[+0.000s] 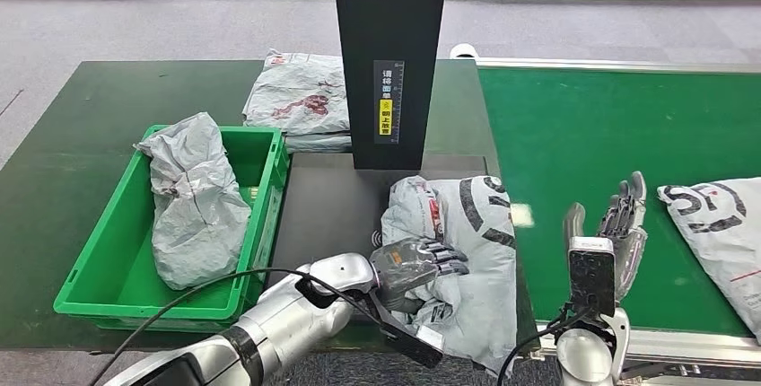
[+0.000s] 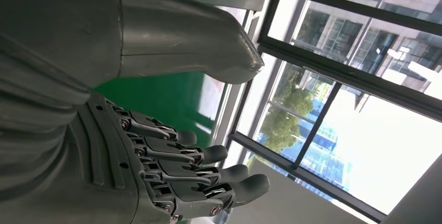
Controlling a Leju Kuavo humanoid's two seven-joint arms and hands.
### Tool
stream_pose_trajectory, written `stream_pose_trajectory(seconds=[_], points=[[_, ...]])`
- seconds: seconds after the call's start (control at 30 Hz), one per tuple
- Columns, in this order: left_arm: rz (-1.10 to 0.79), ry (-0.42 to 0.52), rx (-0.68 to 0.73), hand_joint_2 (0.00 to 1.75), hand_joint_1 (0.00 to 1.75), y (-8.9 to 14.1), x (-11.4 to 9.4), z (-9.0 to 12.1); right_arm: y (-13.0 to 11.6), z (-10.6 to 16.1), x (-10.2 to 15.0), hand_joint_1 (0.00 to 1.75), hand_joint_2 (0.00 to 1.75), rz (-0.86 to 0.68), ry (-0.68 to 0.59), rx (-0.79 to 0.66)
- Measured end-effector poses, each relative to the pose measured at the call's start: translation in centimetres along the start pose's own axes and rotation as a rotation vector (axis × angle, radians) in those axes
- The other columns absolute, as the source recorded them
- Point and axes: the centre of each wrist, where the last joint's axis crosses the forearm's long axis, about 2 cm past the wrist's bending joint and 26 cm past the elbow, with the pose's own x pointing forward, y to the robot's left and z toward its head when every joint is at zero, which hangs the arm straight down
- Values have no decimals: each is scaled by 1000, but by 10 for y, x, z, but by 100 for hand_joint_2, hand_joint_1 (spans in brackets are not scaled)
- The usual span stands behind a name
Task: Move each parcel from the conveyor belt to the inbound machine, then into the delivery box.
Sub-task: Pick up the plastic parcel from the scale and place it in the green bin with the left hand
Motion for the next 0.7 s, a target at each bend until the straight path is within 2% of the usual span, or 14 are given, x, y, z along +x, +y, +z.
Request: stream_pose_trajectory(seconds=[0.23, 0.5, 0.6, 0.7], points=[[-165, 92, 102, 175, 175, 4, -19, 12, 0, 0, 0, 0, 175, -18, -1, -6], [-206, 127, 138, 175, 175, 6, -29, 21, 0, 1, 0, 0, 175, -21, 1, -11], [-241, 166, 244, 175, 175, 10, -32, 24, 0, 2, -1, 0, 175, -24, 6, -16], [-294, 258, 415, 175, 175, 26, -41, 32, -1, 5, -2, 0, 175, -33, 19, -26]])
